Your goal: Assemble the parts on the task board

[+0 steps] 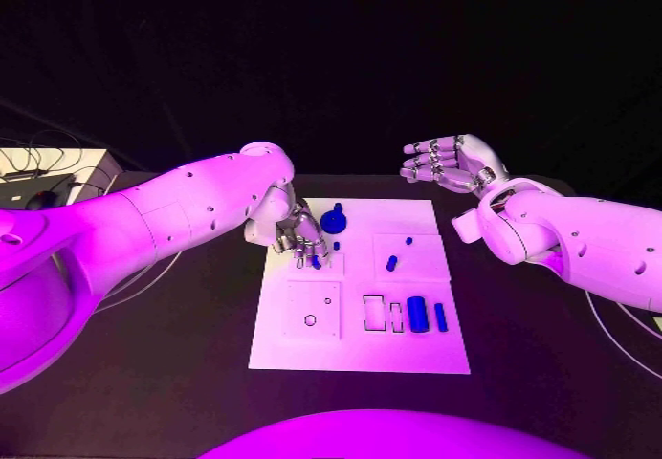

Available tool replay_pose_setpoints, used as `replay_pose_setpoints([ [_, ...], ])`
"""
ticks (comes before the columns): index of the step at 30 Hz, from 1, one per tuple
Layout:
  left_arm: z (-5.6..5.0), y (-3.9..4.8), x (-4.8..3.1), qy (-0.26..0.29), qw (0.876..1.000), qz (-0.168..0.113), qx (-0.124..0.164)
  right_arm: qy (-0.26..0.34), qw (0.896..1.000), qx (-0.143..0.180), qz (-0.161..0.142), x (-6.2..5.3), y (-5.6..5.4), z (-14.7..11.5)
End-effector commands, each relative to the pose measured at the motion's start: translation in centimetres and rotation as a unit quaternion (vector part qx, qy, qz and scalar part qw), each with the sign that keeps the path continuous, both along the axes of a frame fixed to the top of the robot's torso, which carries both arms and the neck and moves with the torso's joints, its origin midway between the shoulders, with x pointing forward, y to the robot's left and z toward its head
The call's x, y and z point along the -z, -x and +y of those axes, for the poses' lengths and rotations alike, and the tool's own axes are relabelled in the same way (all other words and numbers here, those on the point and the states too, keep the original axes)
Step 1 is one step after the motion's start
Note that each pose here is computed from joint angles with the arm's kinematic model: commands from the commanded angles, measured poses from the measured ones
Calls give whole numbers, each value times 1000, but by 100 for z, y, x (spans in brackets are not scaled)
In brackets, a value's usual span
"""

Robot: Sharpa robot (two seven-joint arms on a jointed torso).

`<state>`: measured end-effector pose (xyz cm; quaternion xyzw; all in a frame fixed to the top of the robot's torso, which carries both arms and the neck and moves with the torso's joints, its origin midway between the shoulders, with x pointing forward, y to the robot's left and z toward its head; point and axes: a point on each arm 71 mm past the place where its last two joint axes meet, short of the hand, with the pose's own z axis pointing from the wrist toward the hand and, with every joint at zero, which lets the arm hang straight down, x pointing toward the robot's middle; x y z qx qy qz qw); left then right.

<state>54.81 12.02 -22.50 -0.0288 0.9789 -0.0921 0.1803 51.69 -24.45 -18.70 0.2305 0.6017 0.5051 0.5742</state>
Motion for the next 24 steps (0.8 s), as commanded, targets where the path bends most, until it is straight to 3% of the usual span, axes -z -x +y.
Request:
replay_pose_setpoints([
  [1, 25, 16, 58, -15, 1000, 4, -1, 2, 1000, -9, -1, -2, 7, 12],
  [18, 67, 57, 47, -11, 1000, -11, -4, 3, 1000, -9, -1, -2, 9, 2],
  [24, 121, 85, -11, 14, 1000, -15, -15, 3, 1000, -8, -1, -2, 8, -12],
])
